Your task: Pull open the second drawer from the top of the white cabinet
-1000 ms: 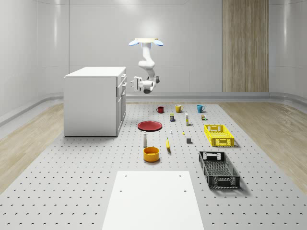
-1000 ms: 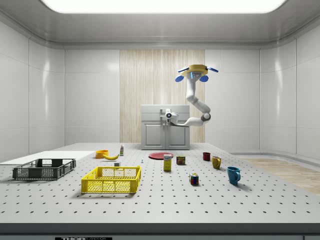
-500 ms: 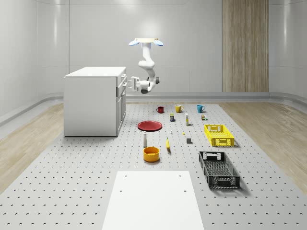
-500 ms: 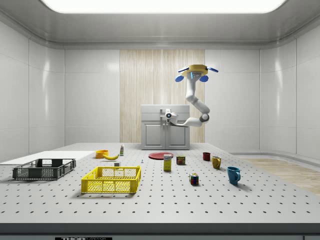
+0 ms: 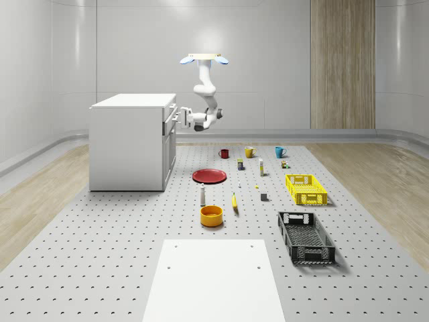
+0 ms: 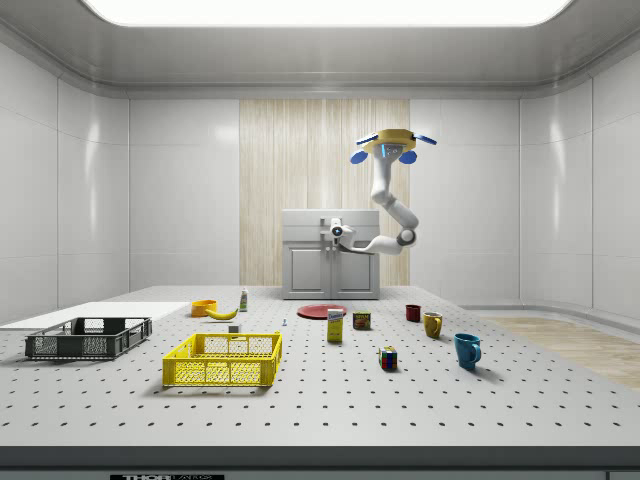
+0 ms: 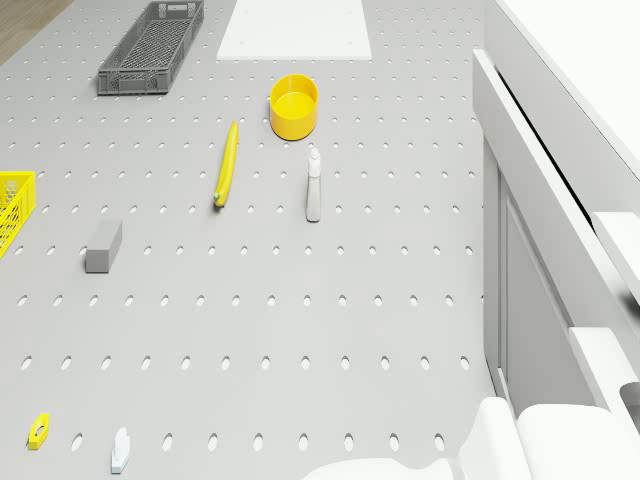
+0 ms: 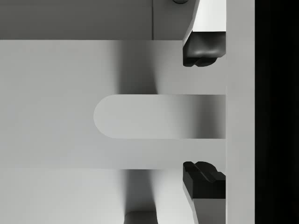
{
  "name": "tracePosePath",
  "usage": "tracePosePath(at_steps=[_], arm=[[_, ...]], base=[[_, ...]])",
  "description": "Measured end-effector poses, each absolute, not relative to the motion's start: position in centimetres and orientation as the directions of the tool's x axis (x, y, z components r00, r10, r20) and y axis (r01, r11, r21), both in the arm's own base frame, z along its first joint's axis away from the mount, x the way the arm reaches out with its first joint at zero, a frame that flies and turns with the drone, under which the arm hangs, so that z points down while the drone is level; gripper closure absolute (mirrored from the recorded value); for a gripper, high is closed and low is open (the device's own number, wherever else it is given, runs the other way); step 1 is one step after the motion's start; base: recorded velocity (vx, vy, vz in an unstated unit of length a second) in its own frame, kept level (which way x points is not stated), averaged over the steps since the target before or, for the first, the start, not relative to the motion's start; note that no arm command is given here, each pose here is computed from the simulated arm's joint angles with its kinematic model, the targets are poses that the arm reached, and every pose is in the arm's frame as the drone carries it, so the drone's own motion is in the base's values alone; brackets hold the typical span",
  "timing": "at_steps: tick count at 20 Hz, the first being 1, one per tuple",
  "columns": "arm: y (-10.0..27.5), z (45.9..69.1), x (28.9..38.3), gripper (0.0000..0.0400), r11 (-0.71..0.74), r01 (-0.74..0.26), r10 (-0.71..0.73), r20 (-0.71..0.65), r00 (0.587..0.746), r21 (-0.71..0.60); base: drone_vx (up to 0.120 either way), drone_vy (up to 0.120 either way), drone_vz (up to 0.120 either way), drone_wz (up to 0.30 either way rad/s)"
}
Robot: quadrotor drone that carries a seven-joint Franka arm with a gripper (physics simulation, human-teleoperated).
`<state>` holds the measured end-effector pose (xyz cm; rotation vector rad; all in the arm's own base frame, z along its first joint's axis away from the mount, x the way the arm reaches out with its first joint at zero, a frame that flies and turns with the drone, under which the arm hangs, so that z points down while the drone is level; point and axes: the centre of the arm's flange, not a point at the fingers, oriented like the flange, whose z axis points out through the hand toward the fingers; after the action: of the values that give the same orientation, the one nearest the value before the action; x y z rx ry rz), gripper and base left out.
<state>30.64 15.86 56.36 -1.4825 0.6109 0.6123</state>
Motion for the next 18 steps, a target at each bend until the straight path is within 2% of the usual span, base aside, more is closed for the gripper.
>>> tracePosePath(at_steps=[6, 7, 9, 11, 14, 18], arm=[[16.24, 56.35, 30.65, 0.01, 0.0, -0.705, 0.001, -0.705, 0.709, -0.709], [16.23, 56.34, 30.65, 0.0116, 0.0, -0.705, 0.001, -0.705, 0.709, -0.709], [16.21, 56.34, 30.65, 0.0188, 0.0, -0.705, 0.001, -0.705, 0.709, -0.709], [16.21, 56.34, 30.65, 0.0232, 0.0, -0.705, 0.001, -0.705, 0.709, -0.709], [16.2, 56.34, 30.65, 0.0268, 0.0, -0.705, 0.001, -0.705, 0.709, -0.709], [16.02, 56.34, 30.65, 0.0287, 0.0, -0.706, 0.001, -0.706, 0.709, -0.709]], base=[[0.0, 0.0, 0.0, 0.0], [0.0, 0.0, 0.0, 0.0], [0.0, 0.0, 0.0, 0.0], [0.0, 0.0, 0.0, 0.0], [0.0, 0.0, 0.0, 0.0], [0.0, 0.0, 0.0, 0.0]])
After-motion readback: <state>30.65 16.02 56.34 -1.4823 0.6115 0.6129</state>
